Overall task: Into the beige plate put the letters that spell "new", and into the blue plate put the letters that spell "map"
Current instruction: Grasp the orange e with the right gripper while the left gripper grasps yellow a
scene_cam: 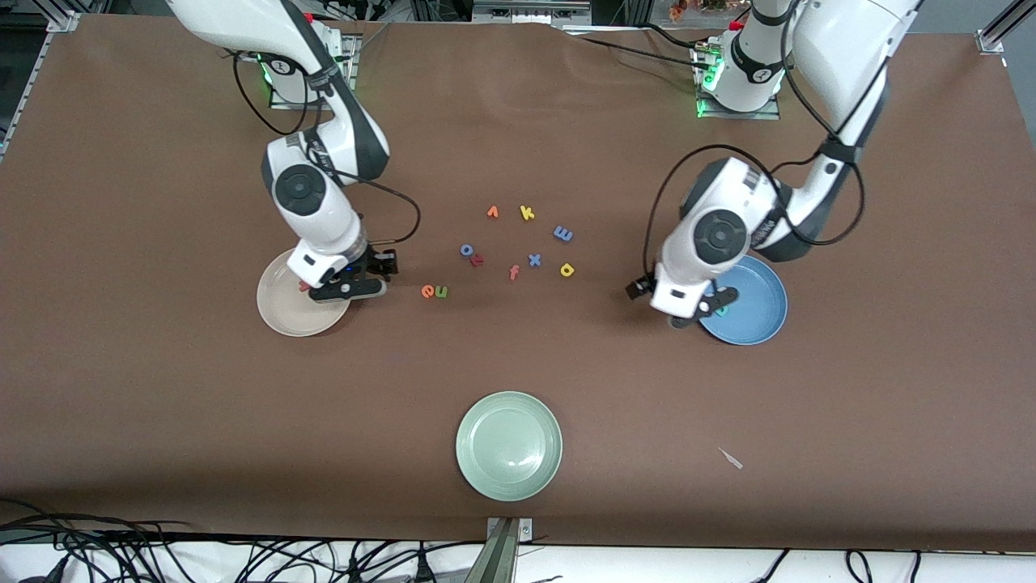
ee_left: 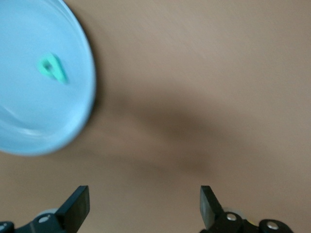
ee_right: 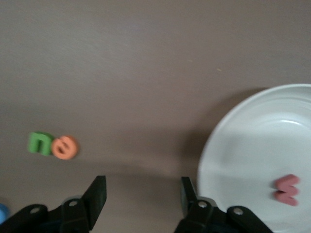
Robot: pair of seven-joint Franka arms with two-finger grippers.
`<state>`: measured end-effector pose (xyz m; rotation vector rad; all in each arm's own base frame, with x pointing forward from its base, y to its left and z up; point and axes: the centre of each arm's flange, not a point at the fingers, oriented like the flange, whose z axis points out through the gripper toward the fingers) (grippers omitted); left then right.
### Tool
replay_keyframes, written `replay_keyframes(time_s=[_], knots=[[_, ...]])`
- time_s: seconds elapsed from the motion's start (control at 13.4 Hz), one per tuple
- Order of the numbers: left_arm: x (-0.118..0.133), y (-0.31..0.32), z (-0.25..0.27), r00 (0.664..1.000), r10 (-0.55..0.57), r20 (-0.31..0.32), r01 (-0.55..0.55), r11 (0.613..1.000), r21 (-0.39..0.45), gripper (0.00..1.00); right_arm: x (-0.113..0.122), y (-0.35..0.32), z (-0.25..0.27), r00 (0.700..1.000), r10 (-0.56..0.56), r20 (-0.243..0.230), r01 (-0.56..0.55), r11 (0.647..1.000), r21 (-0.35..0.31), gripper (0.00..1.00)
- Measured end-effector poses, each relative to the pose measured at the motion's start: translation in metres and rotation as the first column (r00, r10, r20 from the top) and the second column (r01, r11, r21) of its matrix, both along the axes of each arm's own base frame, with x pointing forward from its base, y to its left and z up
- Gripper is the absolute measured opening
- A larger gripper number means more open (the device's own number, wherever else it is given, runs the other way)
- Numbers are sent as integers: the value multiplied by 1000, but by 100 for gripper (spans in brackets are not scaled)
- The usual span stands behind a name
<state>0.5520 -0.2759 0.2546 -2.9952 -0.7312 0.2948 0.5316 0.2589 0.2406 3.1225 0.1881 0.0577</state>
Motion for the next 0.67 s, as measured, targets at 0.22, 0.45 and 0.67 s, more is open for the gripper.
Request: replay_keyframes(time_s=[0.22,0.45,0.67], knots=[[-19,-51,-14,998,52,-21,-53,997,-57,100,2,32,-13,999,-44,3,44,999,2,70],[-32,-89,-39,993,116,4,-115,989,-97,100,20,39,-24,998,-67,13,67,998,4,70],[-56,-124,-62,989,148,-8,-148,984,-102,100,27,42,-36,996,-90,11,90,996,1,70]])
